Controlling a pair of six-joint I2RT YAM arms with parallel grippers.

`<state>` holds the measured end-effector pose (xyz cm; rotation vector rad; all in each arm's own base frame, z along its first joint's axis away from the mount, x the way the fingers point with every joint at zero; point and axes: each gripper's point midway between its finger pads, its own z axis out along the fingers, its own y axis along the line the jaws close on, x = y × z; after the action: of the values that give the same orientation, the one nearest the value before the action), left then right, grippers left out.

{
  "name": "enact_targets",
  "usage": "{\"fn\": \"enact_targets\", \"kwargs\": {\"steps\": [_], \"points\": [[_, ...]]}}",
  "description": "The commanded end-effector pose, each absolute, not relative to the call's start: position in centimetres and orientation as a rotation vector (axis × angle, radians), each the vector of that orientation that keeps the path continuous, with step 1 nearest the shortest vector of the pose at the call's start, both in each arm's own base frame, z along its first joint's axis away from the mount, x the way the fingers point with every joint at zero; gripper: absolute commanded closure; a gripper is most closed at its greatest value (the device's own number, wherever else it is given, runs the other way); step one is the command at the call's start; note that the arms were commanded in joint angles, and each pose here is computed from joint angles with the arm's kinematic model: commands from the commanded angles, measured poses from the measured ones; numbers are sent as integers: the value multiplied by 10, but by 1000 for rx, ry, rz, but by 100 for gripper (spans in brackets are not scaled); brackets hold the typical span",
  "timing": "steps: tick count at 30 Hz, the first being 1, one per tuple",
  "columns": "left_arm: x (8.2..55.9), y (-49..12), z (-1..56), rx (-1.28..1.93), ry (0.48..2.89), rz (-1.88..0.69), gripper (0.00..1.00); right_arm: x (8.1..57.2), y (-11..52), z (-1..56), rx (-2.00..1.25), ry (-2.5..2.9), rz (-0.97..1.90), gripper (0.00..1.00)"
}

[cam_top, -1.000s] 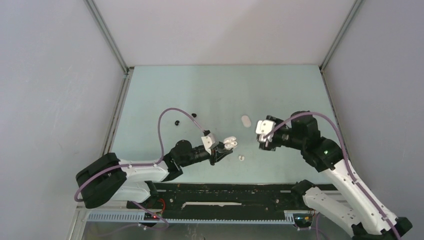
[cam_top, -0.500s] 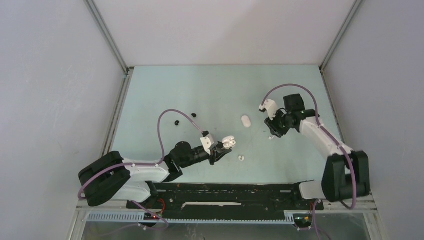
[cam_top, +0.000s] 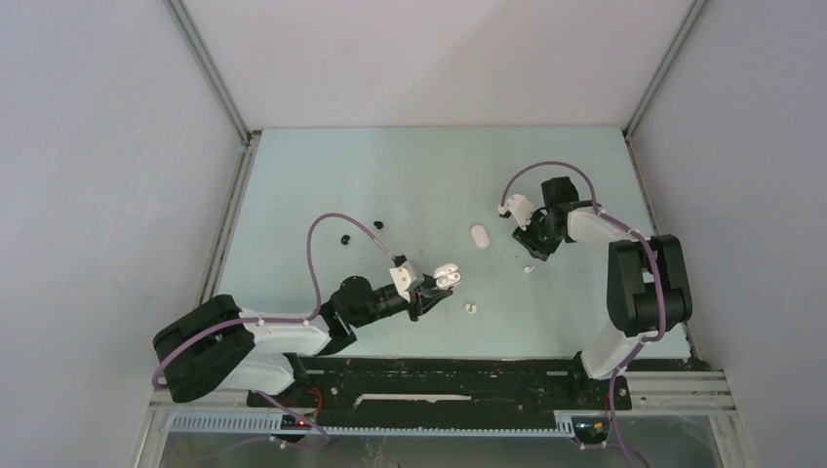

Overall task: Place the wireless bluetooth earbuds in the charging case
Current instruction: Pick up the earbud from the center of the board.

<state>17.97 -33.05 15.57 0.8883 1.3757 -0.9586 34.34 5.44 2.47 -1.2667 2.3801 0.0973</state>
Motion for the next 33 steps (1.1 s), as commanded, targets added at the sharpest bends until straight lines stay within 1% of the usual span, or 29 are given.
{"fn": "enact_targets", "kwargs": {"steps": [1,11,19,26,33], "points": [[180,-330,169,877,1312,-965,100,356,55,29,-1319,2335,79,57],[179,-332,171,884,1306,-976,100,317,58,18,-1400,2410,195,59],[178,-334,172,890,1301,-984,99,293,83,18,-1441,2397,294,60],[178,-332,172,888,1302,-984,99,287,102,16,-1450,2394,335,60],[177,-334,170,898,1309,-987,99,287,102,16,-1425,2408,342,62]]}}
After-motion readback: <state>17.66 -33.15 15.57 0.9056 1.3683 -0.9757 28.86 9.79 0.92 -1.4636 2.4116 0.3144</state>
